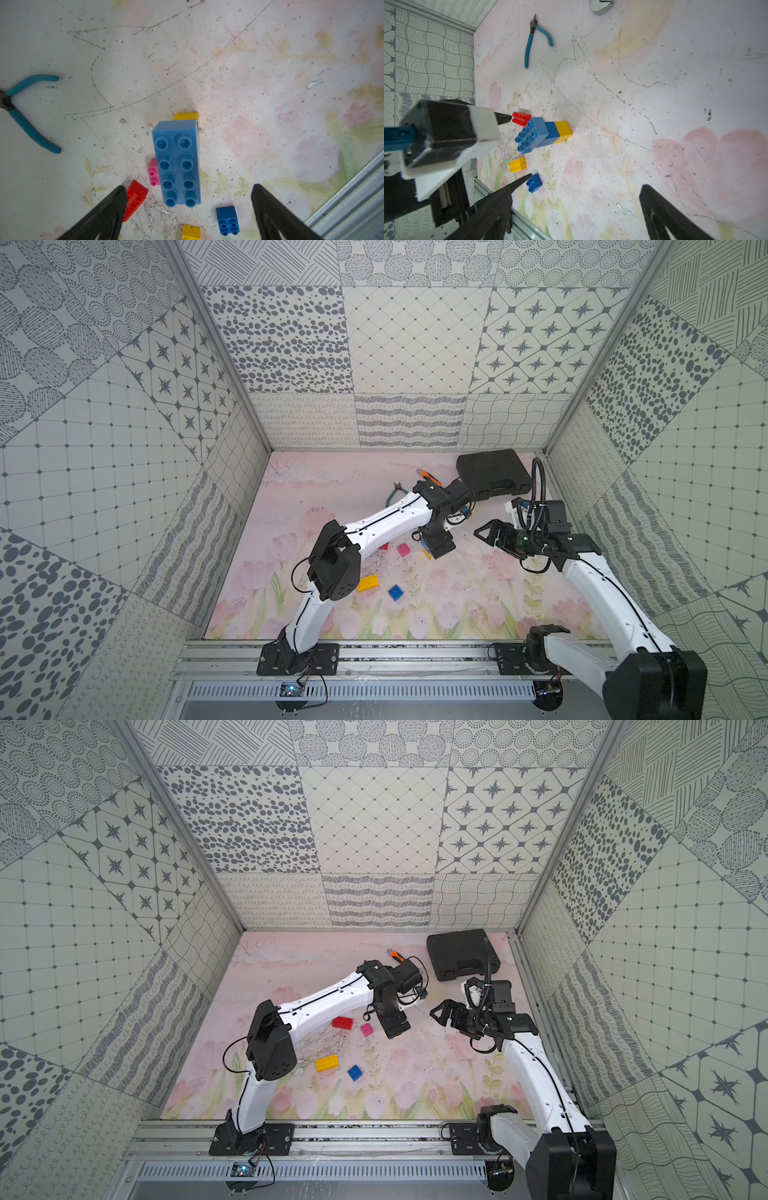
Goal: Assemble a spoon with lego
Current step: Assemble the lego brick with the lego brick, then pick up the lego brick from the center of the board.
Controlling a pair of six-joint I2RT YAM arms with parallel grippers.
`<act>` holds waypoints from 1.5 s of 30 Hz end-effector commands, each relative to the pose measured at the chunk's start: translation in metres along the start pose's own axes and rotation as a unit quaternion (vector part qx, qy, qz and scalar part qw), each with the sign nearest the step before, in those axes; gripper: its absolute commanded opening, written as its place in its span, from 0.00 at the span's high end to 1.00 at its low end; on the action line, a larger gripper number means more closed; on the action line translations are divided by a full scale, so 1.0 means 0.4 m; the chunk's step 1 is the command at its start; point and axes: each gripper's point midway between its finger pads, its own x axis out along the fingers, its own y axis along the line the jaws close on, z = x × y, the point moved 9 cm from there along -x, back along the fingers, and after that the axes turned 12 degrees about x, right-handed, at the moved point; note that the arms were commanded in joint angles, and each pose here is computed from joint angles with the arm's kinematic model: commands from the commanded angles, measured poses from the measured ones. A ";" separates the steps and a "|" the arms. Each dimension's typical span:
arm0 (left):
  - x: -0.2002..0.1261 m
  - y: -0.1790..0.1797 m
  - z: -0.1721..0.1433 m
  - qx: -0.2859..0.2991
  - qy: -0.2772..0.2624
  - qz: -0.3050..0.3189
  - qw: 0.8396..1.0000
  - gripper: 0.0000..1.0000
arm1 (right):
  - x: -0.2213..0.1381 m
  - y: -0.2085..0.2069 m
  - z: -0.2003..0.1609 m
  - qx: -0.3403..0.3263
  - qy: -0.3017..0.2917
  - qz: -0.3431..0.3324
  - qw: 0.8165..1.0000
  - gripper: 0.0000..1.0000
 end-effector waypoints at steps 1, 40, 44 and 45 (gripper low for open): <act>-0.090 0.051 -0.071 -0.075 -0.049 0.020 0.996 0.02 | -0.035 0.033 0.016 -0.017 -0.032 0.020 0.999 0.02; 0.183 0.173 -0.364 0.246 0.016 -0.047 0.968 0.23 | 0.036 0.026 -0.050 -0.043 0.071 0.026 0.996 0.02; 0.189 0.189 -0.359 0.249 0.012 -0.036 0.968 0.24 | 0.039 0.025 -0.049 -0.043 0.070 0.026 0.996 0.02; 0.193 0.191 -0.361 0.250 0.016 -0.036 0.967 0.24 | 0.039 0.025 -0.049 -0.043 0.070 0.026 0.996 0.02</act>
